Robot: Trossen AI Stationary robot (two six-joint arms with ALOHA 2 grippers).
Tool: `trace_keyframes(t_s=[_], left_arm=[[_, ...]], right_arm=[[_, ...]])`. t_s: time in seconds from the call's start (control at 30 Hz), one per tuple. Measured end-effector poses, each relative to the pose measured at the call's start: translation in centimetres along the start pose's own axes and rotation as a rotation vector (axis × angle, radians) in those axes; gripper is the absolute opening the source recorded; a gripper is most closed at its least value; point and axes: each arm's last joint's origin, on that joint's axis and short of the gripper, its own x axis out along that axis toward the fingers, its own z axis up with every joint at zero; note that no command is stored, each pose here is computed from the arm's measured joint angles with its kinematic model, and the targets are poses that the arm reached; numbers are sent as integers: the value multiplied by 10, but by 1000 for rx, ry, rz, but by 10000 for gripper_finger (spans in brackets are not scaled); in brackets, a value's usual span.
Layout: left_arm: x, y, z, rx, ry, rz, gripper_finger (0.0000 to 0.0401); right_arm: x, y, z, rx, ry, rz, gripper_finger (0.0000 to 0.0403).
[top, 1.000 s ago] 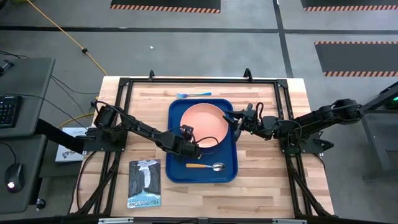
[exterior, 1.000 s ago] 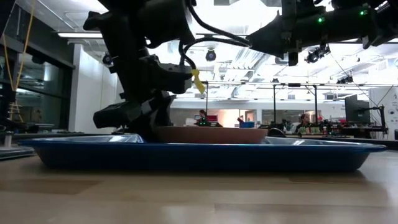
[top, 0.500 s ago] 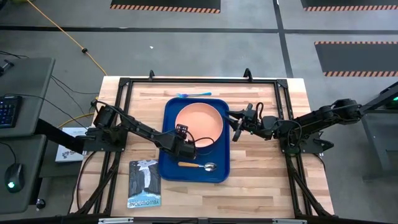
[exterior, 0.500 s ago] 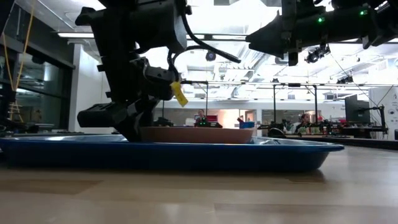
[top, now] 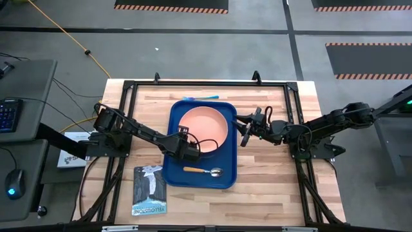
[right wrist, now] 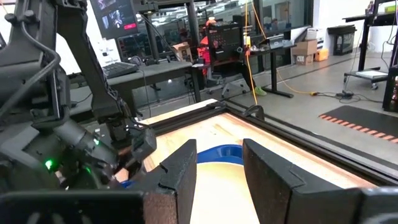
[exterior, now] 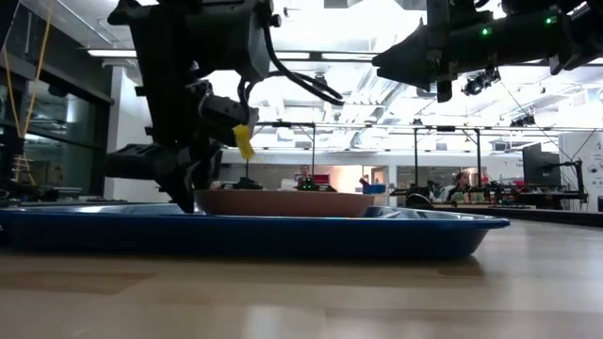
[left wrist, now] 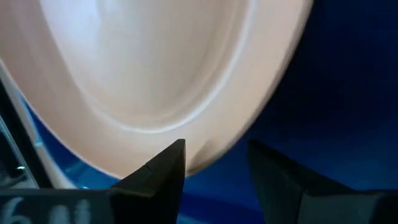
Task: Pick and place plate/cup/fork/spoon on tray
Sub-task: Put the light orange plate on the blue serving tray, then put the purple fork on the blue serving tray
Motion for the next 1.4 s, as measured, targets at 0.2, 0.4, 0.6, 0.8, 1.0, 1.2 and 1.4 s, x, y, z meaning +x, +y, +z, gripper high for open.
trace_keyframes(t_s=[0.2,0.4,0.6,0.8,1.0,1.2,1.4], left_arm=[[1,0,-3,-36,31,-37,161],[1,0,-6,-35,62,-49,161],[-1,2,-8,-31,72,-43,161],[-23,14,-4,-70,31,-43,161],[-62,35,-18,-171,-13,-35,161],[-104,57,-51,-371,-193,30,161],[-125,64,-94,-565,-424,212,161]], right_arm=[[0,0,0,0,-1,0,122],[0,0,0,0,-1,0,122],[0,0,0,0,-1,0,122],[0,0,0,0,0,0,122],[0,0,-1,-7,10,-2,122],[0,0,-2,-14,23,-4,122],[0,0,-3,-16,26,-4,122]])
